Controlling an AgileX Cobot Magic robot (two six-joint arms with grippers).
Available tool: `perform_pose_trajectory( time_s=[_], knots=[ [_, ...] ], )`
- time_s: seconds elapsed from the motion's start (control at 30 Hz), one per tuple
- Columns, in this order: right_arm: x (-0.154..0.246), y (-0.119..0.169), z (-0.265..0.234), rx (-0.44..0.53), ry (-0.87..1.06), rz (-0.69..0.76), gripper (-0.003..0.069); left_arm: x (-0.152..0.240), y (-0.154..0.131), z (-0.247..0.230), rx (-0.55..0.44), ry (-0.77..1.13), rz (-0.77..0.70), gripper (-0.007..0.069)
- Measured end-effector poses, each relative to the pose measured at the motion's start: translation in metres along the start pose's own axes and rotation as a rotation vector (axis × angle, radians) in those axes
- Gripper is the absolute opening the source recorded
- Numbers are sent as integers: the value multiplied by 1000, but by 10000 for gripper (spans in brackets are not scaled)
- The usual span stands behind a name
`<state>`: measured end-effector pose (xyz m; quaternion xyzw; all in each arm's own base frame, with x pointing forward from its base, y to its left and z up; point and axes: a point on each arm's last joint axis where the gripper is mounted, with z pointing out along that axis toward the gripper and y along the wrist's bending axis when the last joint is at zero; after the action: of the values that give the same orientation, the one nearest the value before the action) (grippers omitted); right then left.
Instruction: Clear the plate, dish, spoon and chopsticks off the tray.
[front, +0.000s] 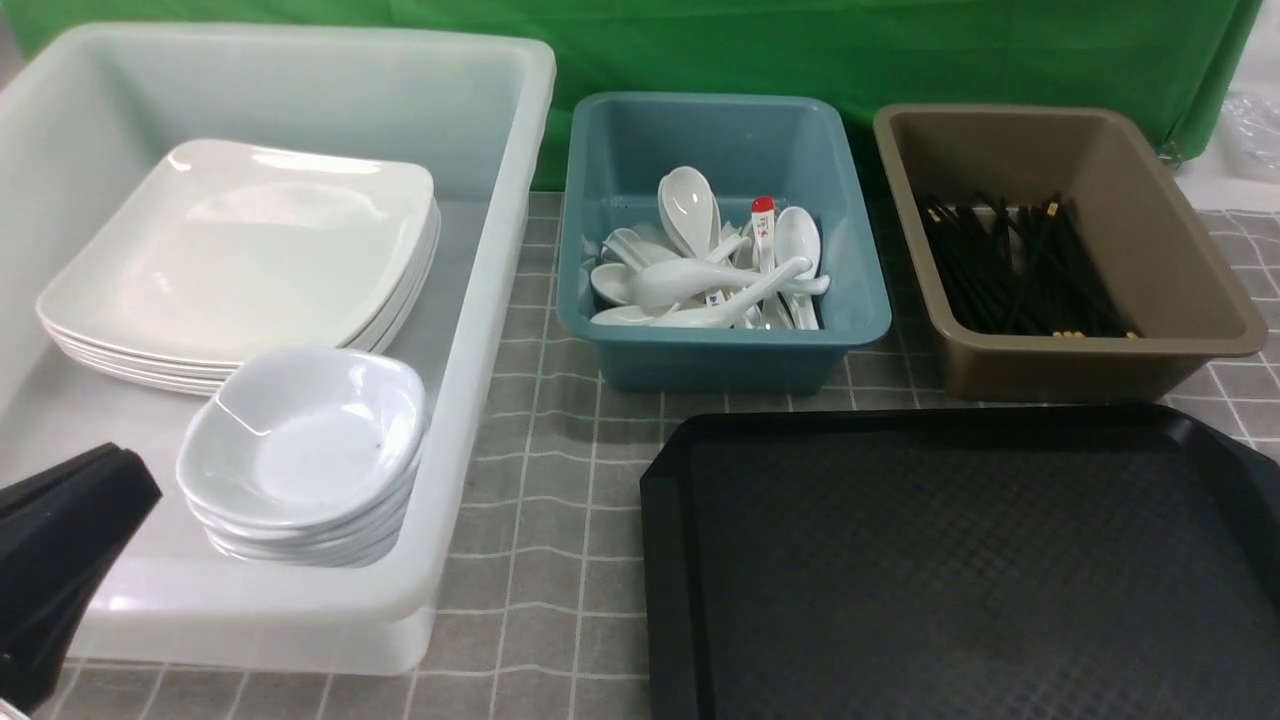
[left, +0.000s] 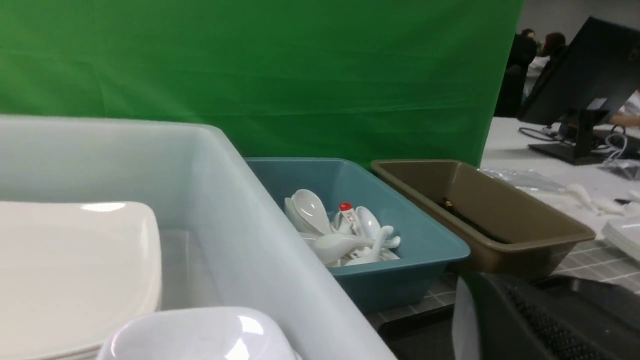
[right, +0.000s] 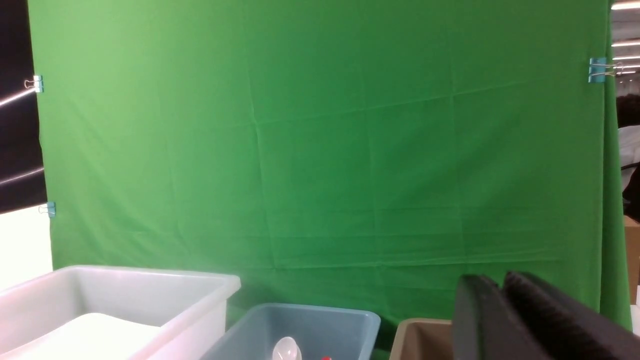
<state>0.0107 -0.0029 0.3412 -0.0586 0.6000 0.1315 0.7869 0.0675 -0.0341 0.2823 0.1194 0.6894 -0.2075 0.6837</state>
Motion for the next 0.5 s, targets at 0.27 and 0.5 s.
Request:
perform_pose_trajectory(
  time_s=[0.27, 0.5],
  knots=[
    [0, 0, 0, 0, 0, 0, 127, 1, 1, 0, -14, -1, 94, 4],
    [0, 0, 0, 0, -1, 0, 148, 27, 18, -15, -227, -45, 89, 4]
  ],
)
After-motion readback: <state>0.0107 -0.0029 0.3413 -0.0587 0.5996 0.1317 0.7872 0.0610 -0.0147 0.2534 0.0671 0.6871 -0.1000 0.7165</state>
